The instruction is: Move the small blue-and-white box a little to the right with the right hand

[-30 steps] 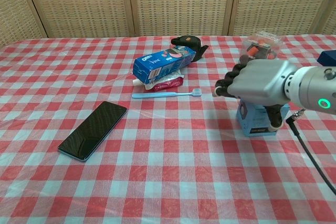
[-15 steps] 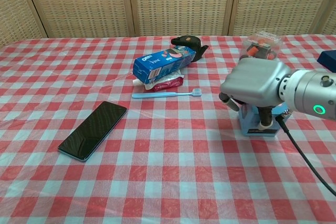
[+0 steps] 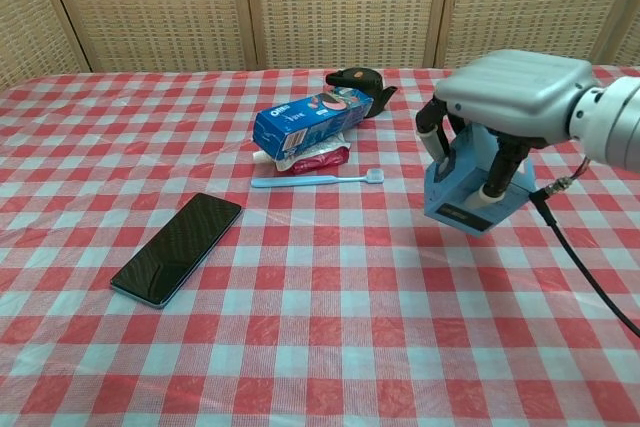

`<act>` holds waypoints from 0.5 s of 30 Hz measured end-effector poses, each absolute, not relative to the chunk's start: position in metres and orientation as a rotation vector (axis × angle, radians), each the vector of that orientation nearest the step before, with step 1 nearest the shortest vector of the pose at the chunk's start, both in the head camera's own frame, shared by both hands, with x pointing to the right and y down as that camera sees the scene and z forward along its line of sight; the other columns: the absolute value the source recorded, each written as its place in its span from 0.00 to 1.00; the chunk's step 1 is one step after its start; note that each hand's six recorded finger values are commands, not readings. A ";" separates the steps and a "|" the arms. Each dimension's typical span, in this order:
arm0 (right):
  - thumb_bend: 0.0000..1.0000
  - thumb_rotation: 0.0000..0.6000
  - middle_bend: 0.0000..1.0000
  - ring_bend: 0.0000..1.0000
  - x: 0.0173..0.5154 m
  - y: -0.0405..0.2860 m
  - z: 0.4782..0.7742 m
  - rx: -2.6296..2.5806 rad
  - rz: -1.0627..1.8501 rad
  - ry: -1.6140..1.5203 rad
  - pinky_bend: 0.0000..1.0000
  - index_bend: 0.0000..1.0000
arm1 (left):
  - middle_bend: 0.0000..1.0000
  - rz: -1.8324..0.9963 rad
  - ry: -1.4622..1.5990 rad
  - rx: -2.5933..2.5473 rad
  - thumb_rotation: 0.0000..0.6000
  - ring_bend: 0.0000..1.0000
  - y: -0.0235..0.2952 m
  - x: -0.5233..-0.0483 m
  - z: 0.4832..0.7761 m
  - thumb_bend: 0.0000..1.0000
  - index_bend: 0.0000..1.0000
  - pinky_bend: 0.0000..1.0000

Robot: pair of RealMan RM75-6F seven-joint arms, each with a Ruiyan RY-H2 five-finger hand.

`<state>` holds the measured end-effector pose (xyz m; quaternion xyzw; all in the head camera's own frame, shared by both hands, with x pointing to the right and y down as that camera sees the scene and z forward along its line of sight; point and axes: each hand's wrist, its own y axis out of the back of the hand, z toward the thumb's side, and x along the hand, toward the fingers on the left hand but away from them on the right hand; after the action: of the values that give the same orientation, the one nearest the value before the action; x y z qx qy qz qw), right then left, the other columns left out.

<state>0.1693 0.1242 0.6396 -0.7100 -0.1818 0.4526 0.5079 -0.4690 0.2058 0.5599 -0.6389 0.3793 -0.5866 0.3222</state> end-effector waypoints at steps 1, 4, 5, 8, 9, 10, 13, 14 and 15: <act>0.42 1.00 0.60 0.56 0.173 0.123 0.638 -1.756 1.084 -0.491 0.61 0.56 | 0.00 -1.539 0.995 -1.674 1.00 0.00 0.206 -0.469 0.560 0.00 0.00 0.00; 0.43 1.00 0.61 0.56 0.185 0.120 0.638 -1.866 1.065 -0.631 0.61 0.58 | 0.00 -1.534 0.994 -1.671 1.00 0.00 0.207 -0.467 0.559 0.00 0.00 0.00; 0.44 1.00 0.61 0.56 0.189 0.120 0.639 -1.899 1.058 -0.673 0.60 0.58 | 0.00 -1.534 0.994 -1.670 1.00 0.00 0.207 -0.467 0.559 0.00 0.00 0.00; 0.44 1.00 0.61 0.56 0.202 0.119 0.645 -2.008 1.033 -0.815 0.60 0.58 | 0.00 -1.538 0.993 -1.670 1.00 0.00 0.208 -0.466 0.560 0.00 0.00 0.00; 0.44 1.00 0.61 0.56 0.207 0.120 0.647 -2.037 1.026 -0.854 0.60 0.58 | 0.00 -1.540 0.992 -1.670 1.00 0.00 0.208 -0.466 0.560 0.00 0.00 0.00; 0.44 1.00 0.61 0.56 0.213 0.120 0.651 -2.072 1.018 -0.903 0.60 0.58 | 0.00 -1.541 0.990 -1.671 1.00 0.00 0.208 -0.466 0.561 0.00 0.00 0.00; 0.44 1.00 0.61 0.56 0.228 0.123 0.665 -2.123 1.014 -0.988 0.60 0.58 | 0.00 -1.543 0.988 -1.670 1.00 0.00 0.208 -0.465 0.562 0.00 0.00 0.00; 0.44 1.00 0.61 0.56 0.232 0.124 0.669 -2.128 1.017 -1.002 0.60 0.58 | 0.00 -1.543 0.988 -1.669 1.00 0.00 0.208 -0.465 0.562 0.00 0.00 0.00; 0.44 1.00 0.61 0.56 0.236 0.126 0.674 -2.132 1.020 -1.012 0.60 0.58 | 0.00 -1.545 0.989 -1.668 1.00 0.00 0.208 -0.466 0.562 0.00 0.00 0.00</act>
<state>0.2357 0.1259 0.6740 -0.7958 -0.3778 0.3806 0.2813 -0.4655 0.2083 0.5618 -0.6363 0.3773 -0.5893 0.3248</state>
